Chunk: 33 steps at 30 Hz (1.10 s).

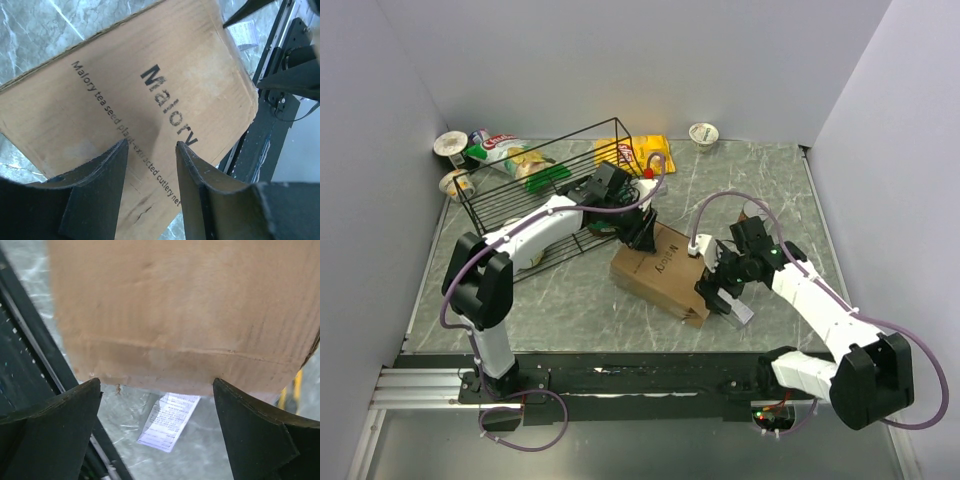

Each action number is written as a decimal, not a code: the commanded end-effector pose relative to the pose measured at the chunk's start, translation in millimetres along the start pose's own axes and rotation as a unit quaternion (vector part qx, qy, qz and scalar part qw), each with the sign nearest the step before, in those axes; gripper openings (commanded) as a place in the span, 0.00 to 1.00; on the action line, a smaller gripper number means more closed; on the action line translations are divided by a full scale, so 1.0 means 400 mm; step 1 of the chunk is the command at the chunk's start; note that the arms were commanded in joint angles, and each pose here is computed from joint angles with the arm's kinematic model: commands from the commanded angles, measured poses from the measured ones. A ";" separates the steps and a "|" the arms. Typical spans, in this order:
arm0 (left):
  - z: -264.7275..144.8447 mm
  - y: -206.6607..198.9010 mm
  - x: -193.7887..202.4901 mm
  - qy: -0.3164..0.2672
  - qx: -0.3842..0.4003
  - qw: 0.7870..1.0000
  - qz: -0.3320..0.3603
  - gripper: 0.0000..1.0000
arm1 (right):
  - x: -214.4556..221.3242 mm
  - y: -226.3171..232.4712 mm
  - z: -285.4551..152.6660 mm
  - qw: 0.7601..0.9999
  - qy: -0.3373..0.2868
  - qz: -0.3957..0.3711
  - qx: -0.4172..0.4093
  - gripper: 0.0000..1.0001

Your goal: Unpack the express box

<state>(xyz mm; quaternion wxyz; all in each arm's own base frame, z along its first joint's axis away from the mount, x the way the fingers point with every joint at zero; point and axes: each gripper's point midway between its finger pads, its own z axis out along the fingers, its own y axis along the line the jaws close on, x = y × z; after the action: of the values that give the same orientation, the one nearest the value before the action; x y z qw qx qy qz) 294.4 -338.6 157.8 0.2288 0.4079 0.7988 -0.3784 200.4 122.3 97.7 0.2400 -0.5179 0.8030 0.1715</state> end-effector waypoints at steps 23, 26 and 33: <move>0.074 -0.030 0.034 0.031 0.029 0.999 0.020 0.46 | 0.284 -0.019 0.061 0.984 0.160 0.001 0.076 0.61; 0.071 -0.022 0.069 0.043 0.022 0.999 0.017 0.46 | 0.323 0.006 0.028 0.984 0.160 -0.018 0.077 0.47; 0.047 0.007 0.164 0.068 0.008 0.997 -0.020 0.40 | 0.415 -0.043 -0.029 0.972 0.194 -0.043 0.125 0.42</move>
<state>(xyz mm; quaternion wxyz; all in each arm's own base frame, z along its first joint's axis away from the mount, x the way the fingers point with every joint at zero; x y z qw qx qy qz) 278.1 -352.4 128.4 0.2128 0.4375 0.7827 -0.3882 158.0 11.6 16.2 0.1723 -0.5076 0.8442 -0.0060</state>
